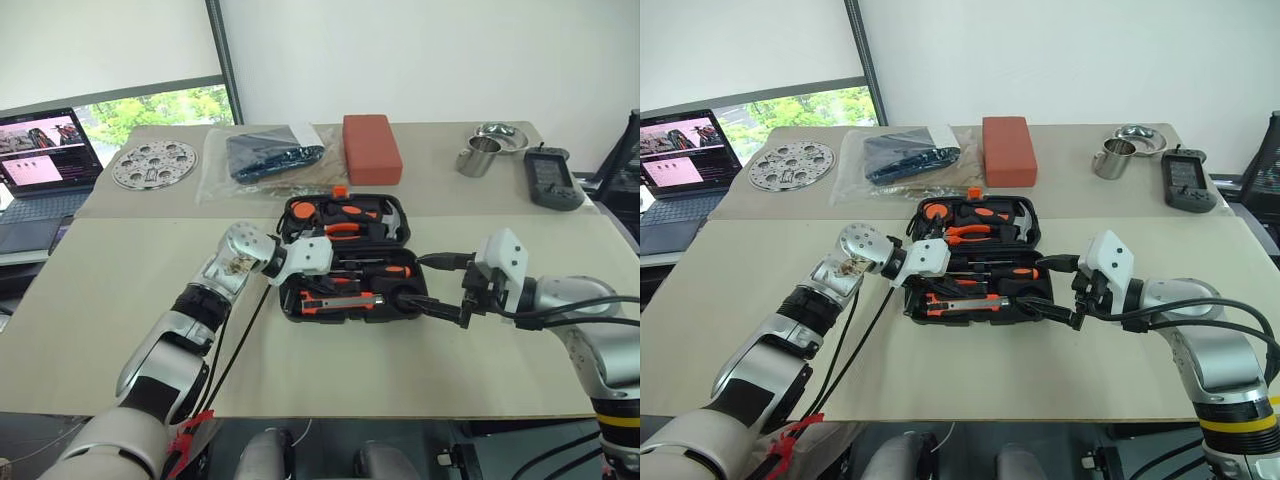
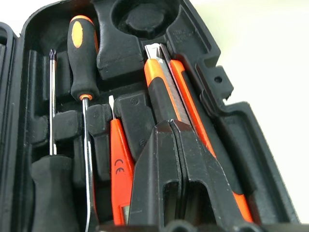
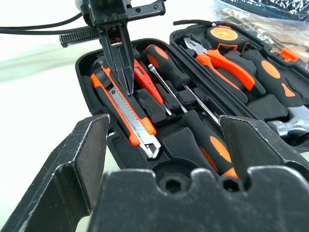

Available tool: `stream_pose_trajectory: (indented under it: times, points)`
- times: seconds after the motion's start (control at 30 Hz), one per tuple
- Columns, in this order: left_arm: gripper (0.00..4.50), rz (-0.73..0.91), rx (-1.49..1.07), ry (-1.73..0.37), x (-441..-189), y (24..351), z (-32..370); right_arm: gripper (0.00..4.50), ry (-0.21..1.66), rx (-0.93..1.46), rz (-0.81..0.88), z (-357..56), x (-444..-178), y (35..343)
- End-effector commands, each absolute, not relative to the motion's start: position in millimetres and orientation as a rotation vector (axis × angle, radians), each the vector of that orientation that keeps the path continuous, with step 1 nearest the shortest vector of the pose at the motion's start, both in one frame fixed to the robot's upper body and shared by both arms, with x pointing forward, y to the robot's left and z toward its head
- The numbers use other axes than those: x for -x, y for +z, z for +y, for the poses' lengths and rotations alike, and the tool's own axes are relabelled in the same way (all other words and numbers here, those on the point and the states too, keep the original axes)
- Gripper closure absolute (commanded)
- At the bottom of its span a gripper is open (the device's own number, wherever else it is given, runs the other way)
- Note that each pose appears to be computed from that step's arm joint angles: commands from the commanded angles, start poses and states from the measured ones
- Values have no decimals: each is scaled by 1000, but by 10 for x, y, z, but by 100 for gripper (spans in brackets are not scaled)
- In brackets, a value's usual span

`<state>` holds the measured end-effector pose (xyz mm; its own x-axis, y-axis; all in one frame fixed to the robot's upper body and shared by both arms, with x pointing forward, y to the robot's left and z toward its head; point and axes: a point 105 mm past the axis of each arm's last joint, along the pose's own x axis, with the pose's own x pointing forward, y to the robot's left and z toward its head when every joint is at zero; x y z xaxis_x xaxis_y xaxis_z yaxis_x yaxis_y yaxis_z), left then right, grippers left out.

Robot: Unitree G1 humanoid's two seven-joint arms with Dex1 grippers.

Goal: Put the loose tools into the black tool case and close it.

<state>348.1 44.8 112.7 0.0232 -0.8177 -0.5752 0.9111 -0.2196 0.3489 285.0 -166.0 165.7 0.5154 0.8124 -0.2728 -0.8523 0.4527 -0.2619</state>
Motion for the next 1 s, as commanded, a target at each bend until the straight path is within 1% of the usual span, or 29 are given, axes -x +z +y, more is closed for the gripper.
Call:
stream_pose_trajectory:
  times: [0.03, 0.13, 0.43, 0.7, 0.83, 0.93, 1.0]
  points:
    - [445, 222, -899, -1578, -3512, 955, 567, 30, 1026, 433, 62, -1660, -2848, 1801]
    - [445, 218, -914, -1594, -3493, 919, 562, 30, 1027, 434, 63, -1656, -2843, 1796]
    - [445, 222, -1037, -1638, -3386, 658, 619, 30, 1038, 437, 68, -1635, -2824, 1792]
    - [445, 220, -1061, -1641, -3353, 525, 623, 30, 1047, 438, 70, -1617, -2826, 1791]
    - [445, 176, -983, -1598, -3417, 638, 537, 30, 1046, 439, 76, -1625, -2820, 1776]
    - [445, 108, -835, -1563, -3478, 894, 424, 30, 1018, 458, 109, -1680, -2847, 1727]
    - [445, 44, -734, -1558, -3489, 1128, 366, 30, 945, 496, 145, -1794, -2935, 1666]
